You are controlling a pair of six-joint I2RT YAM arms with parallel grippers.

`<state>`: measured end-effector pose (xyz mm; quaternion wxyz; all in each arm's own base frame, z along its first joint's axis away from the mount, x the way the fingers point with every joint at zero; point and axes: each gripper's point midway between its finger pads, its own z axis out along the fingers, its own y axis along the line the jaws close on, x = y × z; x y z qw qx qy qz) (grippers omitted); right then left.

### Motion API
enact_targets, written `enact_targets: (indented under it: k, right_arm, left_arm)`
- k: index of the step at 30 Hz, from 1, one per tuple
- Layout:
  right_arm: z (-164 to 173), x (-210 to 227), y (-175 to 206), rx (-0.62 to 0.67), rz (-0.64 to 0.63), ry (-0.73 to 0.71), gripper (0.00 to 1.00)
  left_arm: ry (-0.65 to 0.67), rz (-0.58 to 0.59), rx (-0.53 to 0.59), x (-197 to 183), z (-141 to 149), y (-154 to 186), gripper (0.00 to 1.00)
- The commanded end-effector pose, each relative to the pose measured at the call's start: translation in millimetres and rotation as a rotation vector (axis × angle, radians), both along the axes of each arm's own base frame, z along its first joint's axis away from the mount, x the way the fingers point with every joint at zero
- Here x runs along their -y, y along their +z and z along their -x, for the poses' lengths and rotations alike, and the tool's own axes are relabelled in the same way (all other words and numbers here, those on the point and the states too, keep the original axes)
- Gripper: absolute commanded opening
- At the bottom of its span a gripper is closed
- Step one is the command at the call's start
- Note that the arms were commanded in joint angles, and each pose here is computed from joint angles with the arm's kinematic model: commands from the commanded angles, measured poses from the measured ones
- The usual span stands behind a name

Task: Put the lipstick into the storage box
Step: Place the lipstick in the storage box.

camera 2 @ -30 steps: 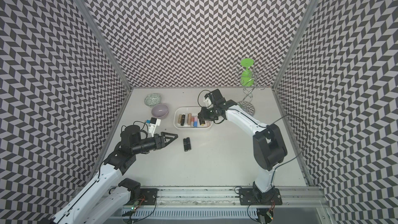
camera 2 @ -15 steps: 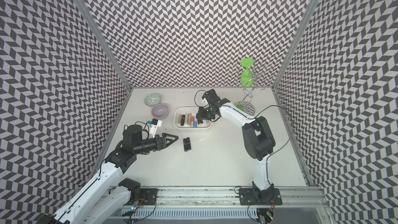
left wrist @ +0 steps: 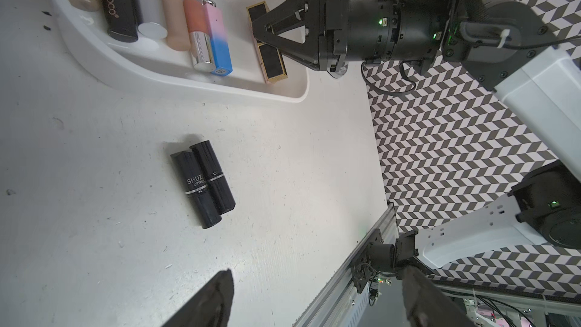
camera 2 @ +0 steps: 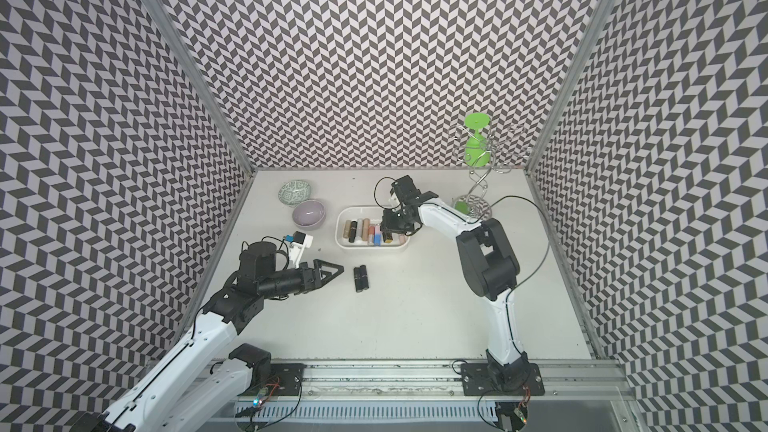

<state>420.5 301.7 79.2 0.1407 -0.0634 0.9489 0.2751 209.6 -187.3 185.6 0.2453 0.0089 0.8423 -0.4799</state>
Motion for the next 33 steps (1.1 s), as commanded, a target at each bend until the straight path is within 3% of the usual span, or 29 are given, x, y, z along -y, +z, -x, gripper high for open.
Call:
enact_targets:
  k: [1, 33]
  right_arm:
    - [-22, 3, 4, 0.063, -0.003, -0.024, 0.25]
    - [-39, -13, -30, -0.015, -0.067, -0.036, 0.28]
  left_arm:
    - [-0.012, -0.025, 0.015, 0, 0, -1, 0.87]
    - [-0.012, -0.054, 0.013, -3, 2, -6, 0.87]
